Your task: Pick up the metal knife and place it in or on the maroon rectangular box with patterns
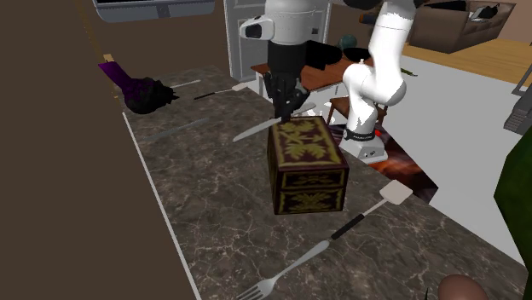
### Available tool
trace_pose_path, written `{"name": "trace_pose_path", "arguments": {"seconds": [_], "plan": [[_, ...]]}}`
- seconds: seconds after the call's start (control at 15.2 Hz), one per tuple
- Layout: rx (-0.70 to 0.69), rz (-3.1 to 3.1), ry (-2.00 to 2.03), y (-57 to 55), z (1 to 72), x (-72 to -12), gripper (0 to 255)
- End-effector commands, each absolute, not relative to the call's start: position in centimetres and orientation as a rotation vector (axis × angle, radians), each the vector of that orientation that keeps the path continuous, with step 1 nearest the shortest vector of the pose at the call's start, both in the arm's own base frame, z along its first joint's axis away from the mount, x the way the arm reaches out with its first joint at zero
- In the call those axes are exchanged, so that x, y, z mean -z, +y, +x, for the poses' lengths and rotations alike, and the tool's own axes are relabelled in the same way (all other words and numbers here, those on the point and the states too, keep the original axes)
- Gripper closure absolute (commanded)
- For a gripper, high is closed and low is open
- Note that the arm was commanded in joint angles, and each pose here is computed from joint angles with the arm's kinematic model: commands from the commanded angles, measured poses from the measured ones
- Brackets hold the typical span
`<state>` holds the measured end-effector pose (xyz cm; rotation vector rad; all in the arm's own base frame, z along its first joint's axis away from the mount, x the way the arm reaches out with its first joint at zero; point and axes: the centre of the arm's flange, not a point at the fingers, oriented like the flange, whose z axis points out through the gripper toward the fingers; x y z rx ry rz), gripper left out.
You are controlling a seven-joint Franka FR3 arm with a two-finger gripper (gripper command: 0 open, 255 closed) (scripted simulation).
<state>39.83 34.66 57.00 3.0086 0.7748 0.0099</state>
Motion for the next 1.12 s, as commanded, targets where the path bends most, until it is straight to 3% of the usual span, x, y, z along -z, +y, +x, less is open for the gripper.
{"name": "trace_pose_path", "arguments": {"seconds": [0.0,0.4,1.06], "plan": [[-0.009,3.010,0.773,33.2,37.6,-56.8,255],[-0.009,3.010,0.773,29.7,30.8,-57.2,255],[-0.009,3.010,0.773,29.7,30.8,-52.0,255]]}}
